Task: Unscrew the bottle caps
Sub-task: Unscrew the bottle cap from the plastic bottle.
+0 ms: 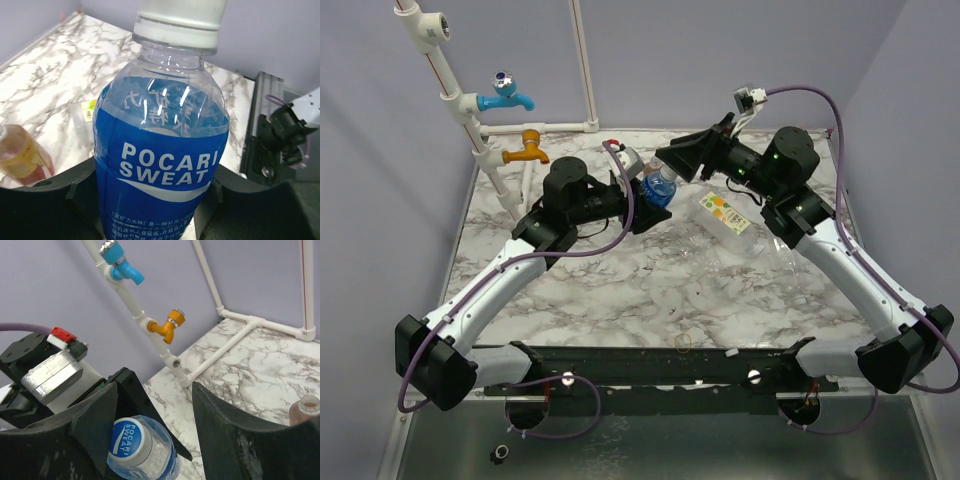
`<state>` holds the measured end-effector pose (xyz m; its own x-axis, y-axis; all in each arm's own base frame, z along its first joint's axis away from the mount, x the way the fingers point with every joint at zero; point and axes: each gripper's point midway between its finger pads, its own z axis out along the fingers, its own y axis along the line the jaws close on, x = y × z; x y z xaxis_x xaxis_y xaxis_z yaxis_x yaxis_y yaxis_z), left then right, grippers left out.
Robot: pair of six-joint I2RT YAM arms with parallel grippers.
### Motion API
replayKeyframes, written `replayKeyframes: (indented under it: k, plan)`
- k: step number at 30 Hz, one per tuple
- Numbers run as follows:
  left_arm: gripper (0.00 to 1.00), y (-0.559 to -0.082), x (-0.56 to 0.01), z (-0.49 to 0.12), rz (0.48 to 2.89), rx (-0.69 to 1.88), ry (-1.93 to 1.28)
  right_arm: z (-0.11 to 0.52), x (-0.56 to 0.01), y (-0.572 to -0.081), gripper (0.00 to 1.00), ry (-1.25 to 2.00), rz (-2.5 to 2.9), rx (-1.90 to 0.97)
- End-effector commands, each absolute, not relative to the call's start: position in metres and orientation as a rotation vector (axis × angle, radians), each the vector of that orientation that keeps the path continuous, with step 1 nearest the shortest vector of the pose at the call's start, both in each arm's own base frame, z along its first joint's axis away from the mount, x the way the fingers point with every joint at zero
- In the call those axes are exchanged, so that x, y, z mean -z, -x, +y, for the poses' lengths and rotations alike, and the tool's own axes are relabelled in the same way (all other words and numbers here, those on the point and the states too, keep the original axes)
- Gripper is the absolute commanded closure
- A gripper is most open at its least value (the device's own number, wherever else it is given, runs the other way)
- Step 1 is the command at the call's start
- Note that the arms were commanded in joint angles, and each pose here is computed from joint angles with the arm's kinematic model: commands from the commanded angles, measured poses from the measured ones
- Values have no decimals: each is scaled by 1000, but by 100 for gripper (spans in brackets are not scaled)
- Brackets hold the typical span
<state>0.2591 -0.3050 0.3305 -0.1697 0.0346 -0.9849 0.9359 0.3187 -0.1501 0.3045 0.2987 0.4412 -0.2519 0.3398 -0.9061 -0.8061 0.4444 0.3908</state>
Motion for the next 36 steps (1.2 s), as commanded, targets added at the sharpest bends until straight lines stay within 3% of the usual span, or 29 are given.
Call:
replayKeyframes:
  k: [1, 15, 23, 25, 30, 33, 36]
  plan:
    - [77, -287, -334, -298, 1498, 910, -835, 299, -436, -320, 37, 341, 1514, -1143]
    - [79, -300, -328, -294, 1546, 873, -760, 310, -433, -308, 39, 438, 1487, -1211]
    - [80, -305, -330, -295, 1555, 867, -735, 317, -422, -314, 52, 445, 1535, -1228]
    - [80, -307, -331, -294, 1556, 861, -727, 319, -419, -318, 57, 441, 1546, -1225]
    - [80, -308, -333, -294, 1553, 862, -727, 318, -421, -323, 86, 428, 1549, -1199]
    - [80, -304, -336, -296, 1545, 884, -735, 314, -429, -320, 99, 439, 1519, -1179]
    - [80, -295, -344, -301, 1523, 940, -759, 314, -445, -303, 99, 530, 1438, -1205]
